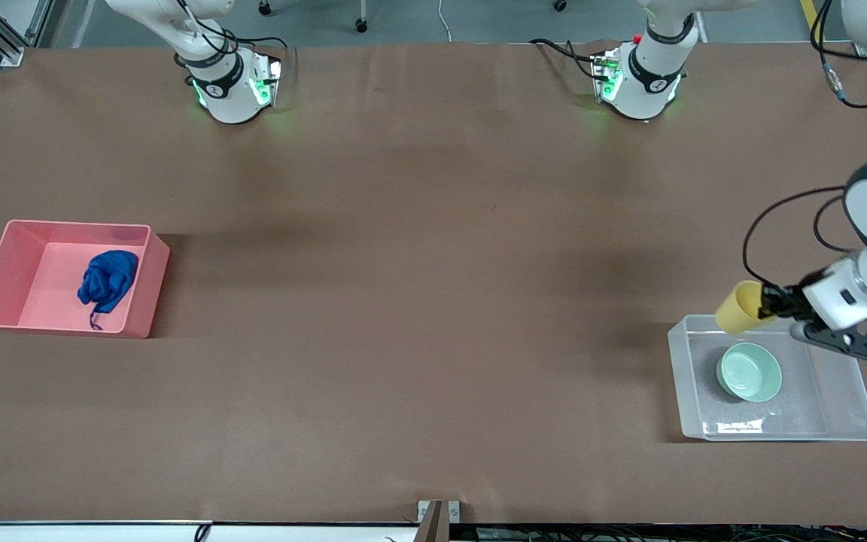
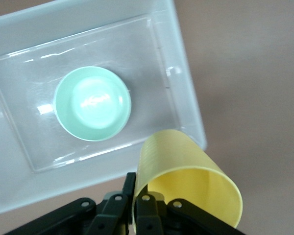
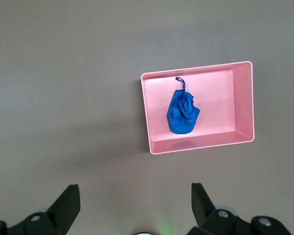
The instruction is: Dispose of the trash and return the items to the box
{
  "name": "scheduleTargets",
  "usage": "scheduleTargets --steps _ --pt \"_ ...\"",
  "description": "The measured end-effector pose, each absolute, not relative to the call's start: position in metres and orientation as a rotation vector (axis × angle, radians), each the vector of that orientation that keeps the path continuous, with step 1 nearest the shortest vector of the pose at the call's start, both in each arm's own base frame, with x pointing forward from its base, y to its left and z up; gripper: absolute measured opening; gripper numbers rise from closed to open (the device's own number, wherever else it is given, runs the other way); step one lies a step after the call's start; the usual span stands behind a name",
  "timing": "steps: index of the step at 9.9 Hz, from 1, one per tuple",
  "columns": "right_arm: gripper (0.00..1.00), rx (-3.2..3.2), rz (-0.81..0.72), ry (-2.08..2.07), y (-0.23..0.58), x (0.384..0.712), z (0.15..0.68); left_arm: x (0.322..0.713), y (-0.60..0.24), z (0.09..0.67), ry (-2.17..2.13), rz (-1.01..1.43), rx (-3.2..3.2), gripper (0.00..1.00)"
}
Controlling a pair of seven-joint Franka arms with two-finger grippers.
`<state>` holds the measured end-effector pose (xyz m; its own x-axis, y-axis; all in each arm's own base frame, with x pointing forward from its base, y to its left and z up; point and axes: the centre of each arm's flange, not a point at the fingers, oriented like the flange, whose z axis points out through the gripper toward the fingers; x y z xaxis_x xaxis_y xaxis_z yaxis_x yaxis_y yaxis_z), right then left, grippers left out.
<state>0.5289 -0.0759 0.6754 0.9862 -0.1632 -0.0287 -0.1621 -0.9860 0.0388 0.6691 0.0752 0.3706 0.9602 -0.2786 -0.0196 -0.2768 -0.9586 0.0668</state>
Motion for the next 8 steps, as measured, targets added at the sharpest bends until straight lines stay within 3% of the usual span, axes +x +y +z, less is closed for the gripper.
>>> scheduleTargets --steps 3,6,8 --pt "1.0 3.104 -0.046 -0.253 -0.075 0.53 0.676 0.703 0.116 0.305 -0.366 -0.015 3.132 0.04" --pt "1.0 3.111 -0.04 -0.255 -0.075 0.53 0.676 0.711 0.131 0.268 -0.348 0.024 3.167 0.04" --pt "1.0 3.112 -0.047 -0.255 -0.075 0.532 0.673 0.713 0.133 0.266 -0.341 0.059 3.173 0.14"
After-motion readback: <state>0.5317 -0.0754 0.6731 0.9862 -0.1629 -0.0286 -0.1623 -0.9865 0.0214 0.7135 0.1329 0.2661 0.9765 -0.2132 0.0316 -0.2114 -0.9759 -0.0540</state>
